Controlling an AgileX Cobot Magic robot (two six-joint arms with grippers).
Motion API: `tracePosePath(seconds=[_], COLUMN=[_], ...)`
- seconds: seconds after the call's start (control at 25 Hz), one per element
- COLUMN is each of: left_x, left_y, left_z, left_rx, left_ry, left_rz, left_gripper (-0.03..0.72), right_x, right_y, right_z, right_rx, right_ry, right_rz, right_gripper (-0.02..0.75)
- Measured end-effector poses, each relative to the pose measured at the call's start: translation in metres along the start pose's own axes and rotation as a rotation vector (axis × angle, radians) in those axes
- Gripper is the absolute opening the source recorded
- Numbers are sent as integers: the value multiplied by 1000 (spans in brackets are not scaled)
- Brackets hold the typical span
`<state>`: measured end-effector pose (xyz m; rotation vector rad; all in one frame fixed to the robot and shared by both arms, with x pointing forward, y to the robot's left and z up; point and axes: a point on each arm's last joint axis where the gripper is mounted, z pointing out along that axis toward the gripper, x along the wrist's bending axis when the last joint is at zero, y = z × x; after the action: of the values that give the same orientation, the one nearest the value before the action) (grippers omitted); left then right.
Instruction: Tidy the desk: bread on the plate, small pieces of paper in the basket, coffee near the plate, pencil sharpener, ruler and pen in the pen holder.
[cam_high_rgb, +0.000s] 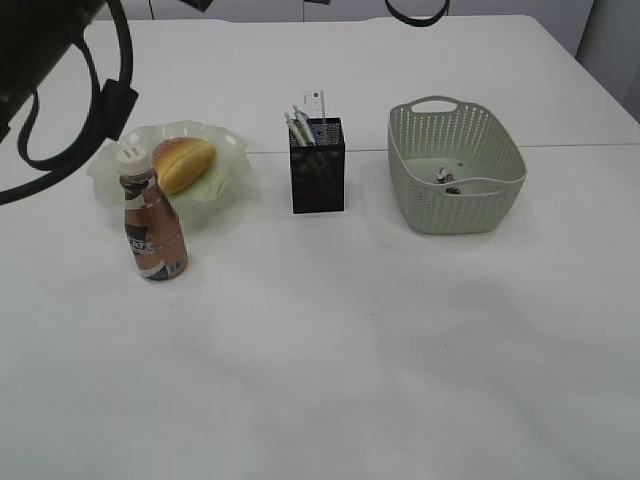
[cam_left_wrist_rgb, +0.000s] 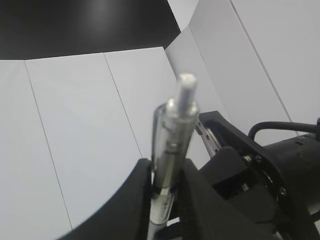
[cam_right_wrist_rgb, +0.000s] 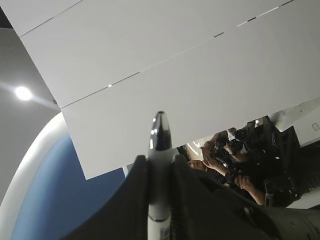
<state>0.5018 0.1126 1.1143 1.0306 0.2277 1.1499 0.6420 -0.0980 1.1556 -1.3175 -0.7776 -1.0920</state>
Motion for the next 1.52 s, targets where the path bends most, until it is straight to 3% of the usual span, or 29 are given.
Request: tracePosePath(seconds=[1.52], left_x=[0], left_y=[-1], left_z=[0], left_rx=[6], left_ry=[5], left_rz=[-3], left_gripper=[114], right_x=[2], right_y=[2], right_z=[0], right_rx=[-25], right_ry=[13], right_rz=[-114], right_gripper=[91])
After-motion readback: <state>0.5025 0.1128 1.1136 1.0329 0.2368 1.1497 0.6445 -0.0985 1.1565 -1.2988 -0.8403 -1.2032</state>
